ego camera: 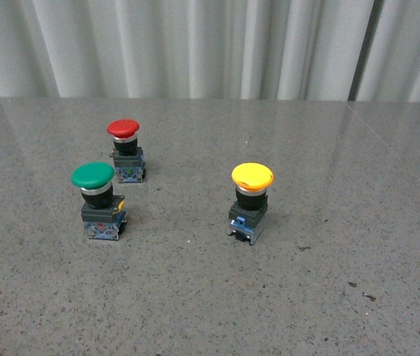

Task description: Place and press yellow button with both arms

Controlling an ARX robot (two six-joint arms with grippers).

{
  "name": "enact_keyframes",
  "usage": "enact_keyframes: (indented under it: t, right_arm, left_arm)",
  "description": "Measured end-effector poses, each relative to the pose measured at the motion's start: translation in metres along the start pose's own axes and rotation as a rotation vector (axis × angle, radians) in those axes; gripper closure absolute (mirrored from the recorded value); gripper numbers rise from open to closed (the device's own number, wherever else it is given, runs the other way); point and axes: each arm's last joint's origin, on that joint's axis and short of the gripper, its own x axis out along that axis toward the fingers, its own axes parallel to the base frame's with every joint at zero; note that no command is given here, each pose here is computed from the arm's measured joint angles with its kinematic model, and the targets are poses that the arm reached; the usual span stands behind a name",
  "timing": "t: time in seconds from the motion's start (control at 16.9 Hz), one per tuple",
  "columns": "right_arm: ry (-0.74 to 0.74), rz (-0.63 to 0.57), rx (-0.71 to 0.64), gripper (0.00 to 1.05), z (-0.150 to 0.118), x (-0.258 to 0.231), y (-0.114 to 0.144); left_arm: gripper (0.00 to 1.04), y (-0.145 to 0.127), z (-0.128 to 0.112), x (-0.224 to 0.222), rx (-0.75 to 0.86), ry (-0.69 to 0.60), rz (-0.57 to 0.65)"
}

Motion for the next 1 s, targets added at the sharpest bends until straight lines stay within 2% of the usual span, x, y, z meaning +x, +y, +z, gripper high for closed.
enact_keyframes:
  t: [0.06, 0.18, 0.65, 0.71, 0.83, 1.0]
  right_arm:
    - [-0.058, 0.001, 0.0, 1.03, 0.0067, -0.0009, 0.0]
    - [-0.023, 0.001, 0.0, 1.03, 0.0022, -0.0004, 0.0]
    - [-0.034, 0.001, 0.0, 1.03, 0.0032, -0.0004, 0.0]
    - [-0.034, 0.001, 0.0, 0.84, 0.0032, -0.0004, 0.0]
    - [-0.034, 0.001, 0.0, 0.66, 0.0032, -0.0004, 0.0]
    - [-0.034, 0.001, 0.0, 0.44, 0.0032, -0.0004, 0.0]
  left_arm:
    - [0.07, -0.0001, -0.0001, 0.0, 0.0, 0.0, -0.003]
    - [0.07, -0.0001, 0.0, 0.0, 0.0, -0.001, -0.002]
    - [0.07, -0.0001, -0.0001, 0.0, 0.0, 0.0, -0.002]
    - [0.07, -0.0001, -0.0001, 0.0, 0.0, 0.0, -0.002]
    - [0.07, -0.0001, -0.0001, 0.0, 0.0, 0.0, -0.002]
    - [0.07, -0.0001, -0.0001, 0.0, 0.0, 0.0, -0.002]
